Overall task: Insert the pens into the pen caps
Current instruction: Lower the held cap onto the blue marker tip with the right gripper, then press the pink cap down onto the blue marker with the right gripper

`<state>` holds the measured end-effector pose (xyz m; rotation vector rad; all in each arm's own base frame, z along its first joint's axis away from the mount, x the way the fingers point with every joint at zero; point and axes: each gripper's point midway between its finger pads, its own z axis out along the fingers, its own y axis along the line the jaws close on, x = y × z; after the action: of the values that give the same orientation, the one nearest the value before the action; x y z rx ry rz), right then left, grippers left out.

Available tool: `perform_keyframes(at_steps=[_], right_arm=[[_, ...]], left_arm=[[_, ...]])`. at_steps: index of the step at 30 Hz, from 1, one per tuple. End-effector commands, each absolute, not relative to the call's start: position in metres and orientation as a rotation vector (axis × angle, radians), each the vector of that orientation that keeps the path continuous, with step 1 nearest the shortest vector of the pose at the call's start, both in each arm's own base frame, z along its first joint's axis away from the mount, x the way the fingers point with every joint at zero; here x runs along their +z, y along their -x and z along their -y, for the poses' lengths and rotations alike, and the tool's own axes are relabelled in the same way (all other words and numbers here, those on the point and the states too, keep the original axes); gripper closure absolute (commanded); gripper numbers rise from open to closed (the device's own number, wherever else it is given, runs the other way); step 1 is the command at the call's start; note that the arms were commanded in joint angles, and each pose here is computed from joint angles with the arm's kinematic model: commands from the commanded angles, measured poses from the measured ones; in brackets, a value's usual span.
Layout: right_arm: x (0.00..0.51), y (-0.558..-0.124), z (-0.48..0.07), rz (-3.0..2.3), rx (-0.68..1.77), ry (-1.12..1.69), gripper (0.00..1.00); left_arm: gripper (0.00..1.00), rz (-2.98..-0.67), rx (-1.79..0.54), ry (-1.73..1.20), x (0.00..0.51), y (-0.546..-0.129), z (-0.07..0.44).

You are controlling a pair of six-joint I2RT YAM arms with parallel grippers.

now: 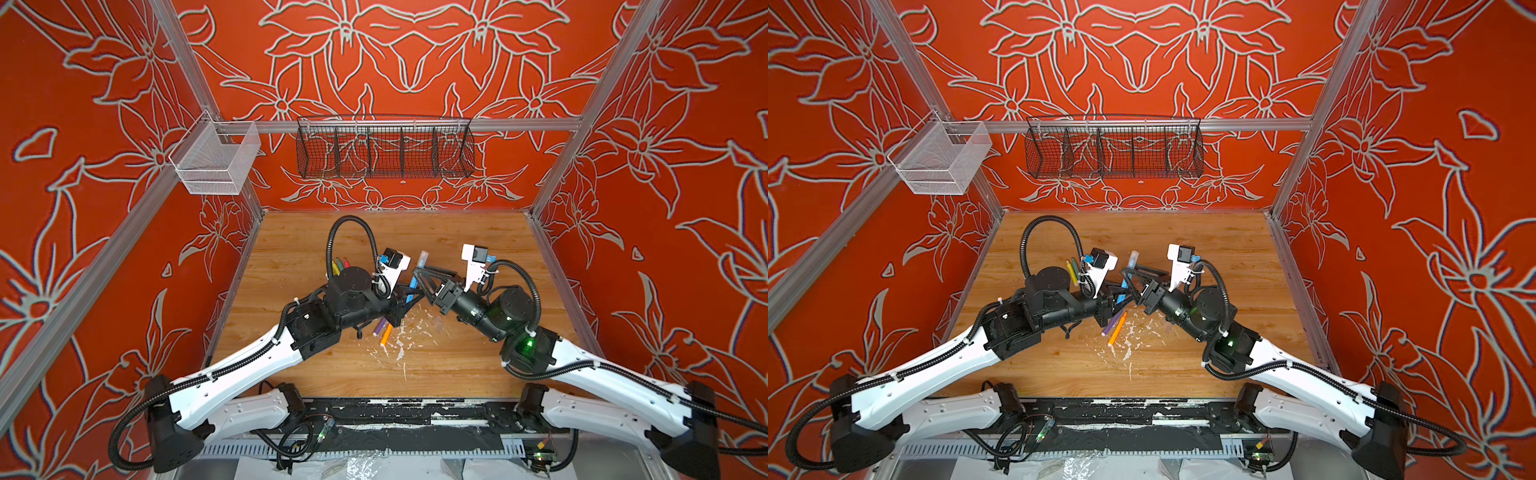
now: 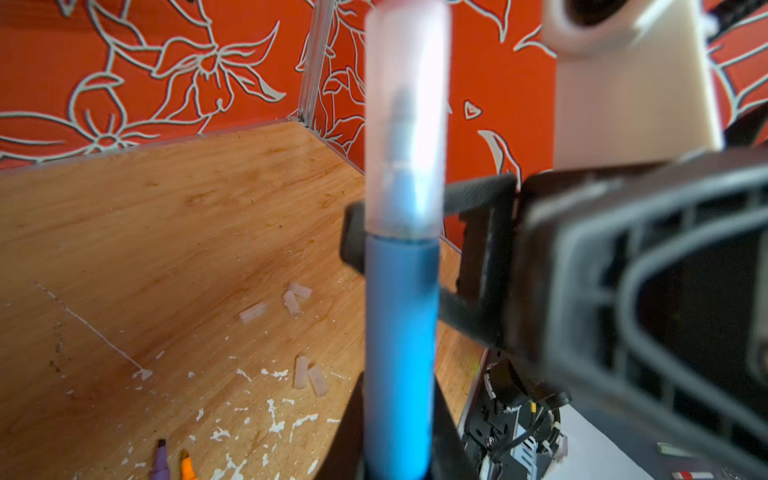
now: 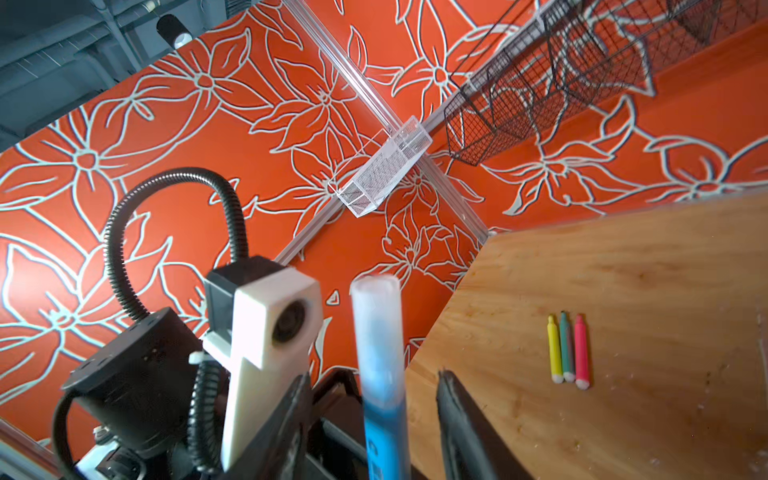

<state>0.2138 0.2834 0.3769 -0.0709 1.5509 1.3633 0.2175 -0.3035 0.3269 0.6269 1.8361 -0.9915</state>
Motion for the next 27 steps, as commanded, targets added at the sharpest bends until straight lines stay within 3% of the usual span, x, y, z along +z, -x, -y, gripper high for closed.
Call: perform_keyframes(at_steps=[1, 13, 27], right_arm=[[0.383, -0.21, -0.274, -1.53, 1.35, 0.059, 0.41], [0.411, -0.198, -0.245, -1.471, 1.278, 0.081, 0.32], [0.437, -0.209, -0.262, -1.47, 1.23, 0.127, 0.48]], left_arm=[[1.0, -1.764, -0.994, -0.63, 0.341, -0.216, 0.301], [1.0, -1.711, -0.988, -0.789, 0.34, -0.203, 0.308], [1.0, -1.689, -0.996, -0.869, 0.338, -0.194, 0.311]])
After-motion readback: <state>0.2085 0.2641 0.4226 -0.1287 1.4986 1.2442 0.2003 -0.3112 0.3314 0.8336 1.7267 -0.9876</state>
